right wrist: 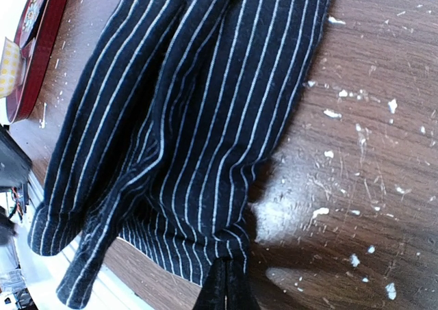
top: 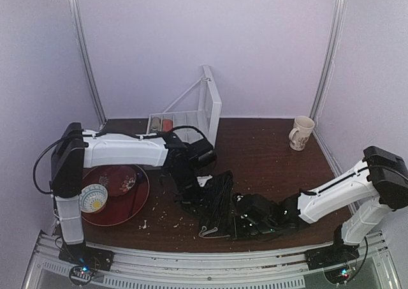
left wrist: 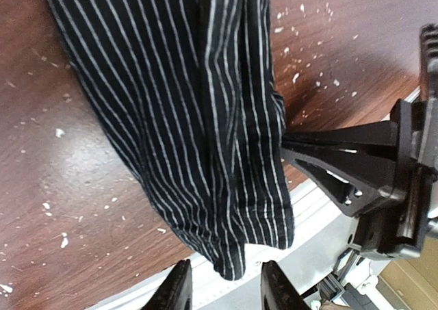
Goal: Roll the underwear
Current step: Smooth out the underwear at the center of the board.
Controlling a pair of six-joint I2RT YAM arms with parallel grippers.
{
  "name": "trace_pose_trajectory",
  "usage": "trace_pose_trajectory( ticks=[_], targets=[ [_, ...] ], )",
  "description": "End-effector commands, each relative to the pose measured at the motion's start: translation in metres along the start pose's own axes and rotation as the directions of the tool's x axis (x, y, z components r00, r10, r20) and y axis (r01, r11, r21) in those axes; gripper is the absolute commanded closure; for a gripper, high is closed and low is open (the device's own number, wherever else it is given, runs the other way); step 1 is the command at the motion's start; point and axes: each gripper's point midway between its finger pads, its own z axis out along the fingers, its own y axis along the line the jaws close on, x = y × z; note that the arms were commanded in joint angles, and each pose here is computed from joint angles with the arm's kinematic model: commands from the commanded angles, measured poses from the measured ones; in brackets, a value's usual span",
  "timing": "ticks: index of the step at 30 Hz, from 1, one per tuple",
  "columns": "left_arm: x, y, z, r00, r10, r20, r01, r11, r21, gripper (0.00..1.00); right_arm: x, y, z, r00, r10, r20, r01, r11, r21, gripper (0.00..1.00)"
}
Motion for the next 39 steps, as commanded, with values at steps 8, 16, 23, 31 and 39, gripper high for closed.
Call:
trace_pose_trajectory(
  ticks=[8, 16, 23, 31, 39],
  targets=[
    [0.005, -0.004, 0.016, 0.999, 0.011, -0.053, -0.011, 1.0, 0.0, 0.57, 0.016, -0.021, 0.007, 0.998, -0.02, -0.063, 0.026, 0.996, 0.085, 1.0],
    [0.004, -0.011, 0.021, 0.998, 0.004, -0.066, -0.001, 0.999, 0.037, 0.83, 0.017, -0.023, 0.007, 0.998, -0.017, -0.06, 0.023, 0.996, 0.088, 1.0],
    [-0.002, -0.024, 0.017, 0.999, -0.013, -0.052, 0.017, 0.996, 0.086, 1.0, 0.018, -0.025, 0.007, 0.998, -0.014, -0.061, 0.02, 0.996, 0.092, 1.0],
    [-0.012, -0.047, 0.018, 0.998, -0.028, -0.052, 0.038, 0.982, 0.187, 1.0, 0.018, -0.025, 0.009, 0.998, -0.011, -0.061, 0.016, 0.996, 0.088, 1.0],
    [-0.015, -0.044, 0.032, 0.995, -0.057, -0.079, 0.07, 0.98, 0.185, 1.0, 0.02, -0.027, 0.009, 0.998, -0.008, -0.062, 0.014, 0.996, 0.087, 1.0]
  ],
)
